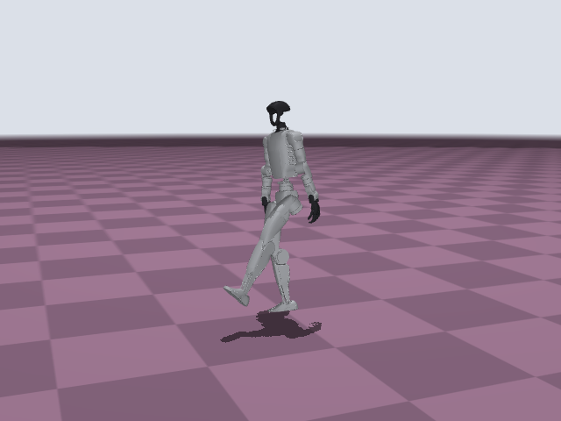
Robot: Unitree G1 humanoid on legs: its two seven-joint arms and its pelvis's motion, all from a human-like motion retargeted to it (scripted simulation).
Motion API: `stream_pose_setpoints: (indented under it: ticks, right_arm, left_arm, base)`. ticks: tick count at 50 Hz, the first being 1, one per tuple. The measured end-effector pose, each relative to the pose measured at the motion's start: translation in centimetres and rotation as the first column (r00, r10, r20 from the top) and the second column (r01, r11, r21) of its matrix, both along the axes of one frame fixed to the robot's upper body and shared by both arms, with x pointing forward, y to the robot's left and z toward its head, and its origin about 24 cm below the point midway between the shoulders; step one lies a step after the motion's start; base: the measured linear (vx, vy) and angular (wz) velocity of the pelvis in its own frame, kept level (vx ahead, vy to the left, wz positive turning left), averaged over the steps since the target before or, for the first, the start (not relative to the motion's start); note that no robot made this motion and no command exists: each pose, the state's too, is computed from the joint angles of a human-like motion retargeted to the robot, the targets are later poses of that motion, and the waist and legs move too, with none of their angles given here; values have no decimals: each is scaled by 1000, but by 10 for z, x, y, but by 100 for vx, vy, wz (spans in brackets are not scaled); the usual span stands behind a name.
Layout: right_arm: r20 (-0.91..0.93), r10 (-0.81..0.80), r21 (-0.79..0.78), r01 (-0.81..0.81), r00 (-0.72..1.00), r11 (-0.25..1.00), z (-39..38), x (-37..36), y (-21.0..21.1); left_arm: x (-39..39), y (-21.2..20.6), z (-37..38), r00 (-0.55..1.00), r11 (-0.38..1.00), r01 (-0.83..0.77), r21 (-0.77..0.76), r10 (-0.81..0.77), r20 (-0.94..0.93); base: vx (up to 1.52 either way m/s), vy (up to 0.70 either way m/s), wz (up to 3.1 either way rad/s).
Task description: In place motions
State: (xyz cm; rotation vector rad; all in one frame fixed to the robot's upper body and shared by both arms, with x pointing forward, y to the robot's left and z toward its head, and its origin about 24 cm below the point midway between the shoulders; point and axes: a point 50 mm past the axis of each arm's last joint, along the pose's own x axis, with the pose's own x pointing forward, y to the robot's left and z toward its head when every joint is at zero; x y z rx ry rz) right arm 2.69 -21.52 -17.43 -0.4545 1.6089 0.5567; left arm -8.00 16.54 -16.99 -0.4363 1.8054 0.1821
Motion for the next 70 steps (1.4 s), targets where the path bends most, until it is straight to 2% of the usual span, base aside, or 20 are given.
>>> stream_pose_setpoints:
  ticks: [12,21,25,29,33,40,45,52,58,65,70]
  right_arm:
    - [-6,64,23,-64,998,998,-1,0,8]
    - [-152,-67,-63,58,986,996,3,-49,-9]
    - [-207,-107,-105,86,972,991,6,-65,-11]
    - [-202,-143,-76,130,969,989,6,-73,-9]
    - [-210,-43,-56,32,977,998,4,-69,-6]
    - [-50,122,-13,-123,991,992,-2,-30,6]
    - [-6,73,-27,-73,997,997,-2,-23,3]
    - [-99,-76,-63,70,992,996,3,-52,-11]
    - [-195,-140,-103,121,971,987,8,-83,-14]
    - [-221,-142,-68,130,965,989,6,-88,-3]
    - [-175,-74,-28,70,982,997,2,-72,3]
  left_arm:
    - [48,23,-7,986,995,68,80,-79,148]
    - [89,42,-8,937,969,187,163,-226,265]
    - [101,44,-7,928,968,182,175,-228,296]
    - [109,45,-6,921,968,168,185,-222,321]
    - [99,42,-7,942,980,113,165,-159,295]
    - [77,36,-7,967,989,95,109,-118,226]
    - [85,32,-8,963,988,126,85,-142,230]
    - [123,24,-7,930,985,144,99,-169,325]
    - [140,27,-6,898,973,191,133,-228,377]
    - [114,30,-8,931,979,162,123,-193,311]
    - [67,26,-7,975,988,136,74,-147,169]
  base:
    - [0,-3,33]
    - [3,-10,37]
    - [-2,-17,84]
    - [-2,-16,56]
    - [-1,-14,-1]
    - [-13,-14,-10]
    - [-15,-3,12]
    - [-6,7,14]
    - [7,1,12]
    - [14,-2,-51]
    - [22,-2,0]
